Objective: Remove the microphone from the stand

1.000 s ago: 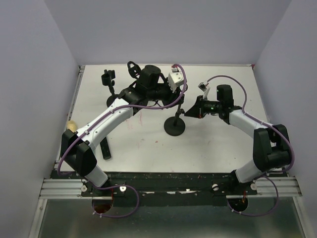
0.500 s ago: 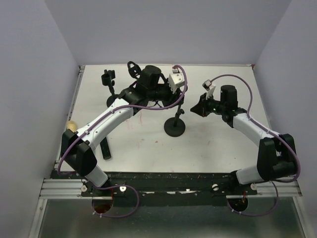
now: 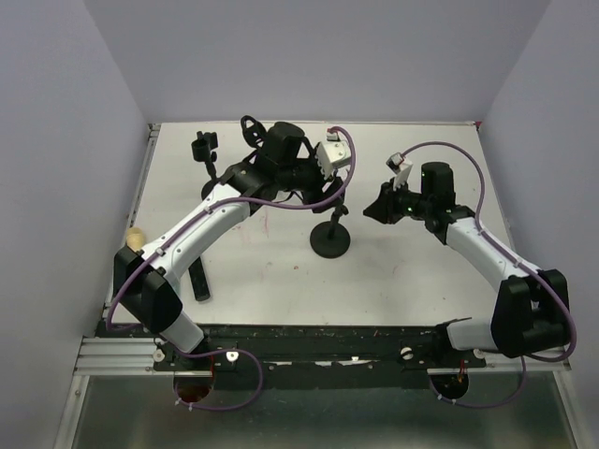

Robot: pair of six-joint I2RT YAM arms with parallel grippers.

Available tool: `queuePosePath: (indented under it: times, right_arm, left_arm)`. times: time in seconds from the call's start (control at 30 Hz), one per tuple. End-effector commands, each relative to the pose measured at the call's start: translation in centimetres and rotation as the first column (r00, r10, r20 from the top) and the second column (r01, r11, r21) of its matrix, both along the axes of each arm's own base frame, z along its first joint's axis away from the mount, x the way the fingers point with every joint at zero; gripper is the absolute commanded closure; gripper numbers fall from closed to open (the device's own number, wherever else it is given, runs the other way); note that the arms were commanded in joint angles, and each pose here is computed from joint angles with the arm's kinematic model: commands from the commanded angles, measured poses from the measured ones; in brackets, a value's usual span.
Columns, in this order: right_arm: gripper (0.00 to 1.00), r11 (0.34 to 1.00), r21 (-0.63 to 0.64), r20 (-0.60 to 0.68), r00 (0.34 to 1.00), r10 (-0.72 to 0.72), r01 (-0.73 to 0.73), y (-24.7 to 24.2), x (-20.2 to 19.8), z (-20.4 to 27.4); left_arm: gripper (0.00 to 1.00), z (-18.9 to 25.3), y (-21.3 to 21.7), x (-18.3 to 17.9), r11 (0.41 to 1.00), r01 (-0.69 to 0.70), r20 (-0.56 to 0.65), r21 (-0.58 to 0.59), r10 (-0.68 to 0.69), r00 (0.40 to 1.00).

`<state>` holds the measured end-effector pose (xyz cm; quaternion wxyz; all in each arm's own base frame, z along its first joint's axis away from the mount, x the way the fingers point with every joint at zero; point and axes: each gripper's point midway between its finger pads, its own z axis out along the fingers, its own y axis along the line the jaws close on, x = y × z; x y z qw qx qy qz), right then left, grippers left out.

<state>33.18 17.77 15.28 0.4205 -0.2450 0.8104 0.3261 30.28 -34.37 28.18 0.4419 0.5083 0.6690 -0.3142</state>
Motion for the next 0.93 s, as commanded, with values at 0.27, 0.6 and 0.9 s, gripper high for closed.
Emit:
queuePosePath:
  times: [0.27, 0.6, 0.9]
  right_arm:
    - [0.45, 0.997, -0.065, 0.011, 0.999, -0.033, 0.034, -1.4, -1.1, 4.9]
    - [0.0, 0.687, -0.167, 0.121, 0.707, -0.697, 0.707, -11.2, 5.4, 14.2]
    - [0.0, 0.555, -0.132, 0.276, 0.568, -0.775, 0.822, -14.5, 6.8, 17.5]
  left_arm:
    - [0.17, 2.7, 6.8, -2.5, 0.99, -0.126, 0.094, 0.063, 0.12, 0.988]
    - [0.01, 6.5, 17.7, 1.6, 0.821, -0.569, 0.046, -0.043, 0.571, 0.82]
    - [0.01, 5.5, 20.4, 3.0, 0.751, -0.657, 0.025, -0.064, 0.659, 0.751]
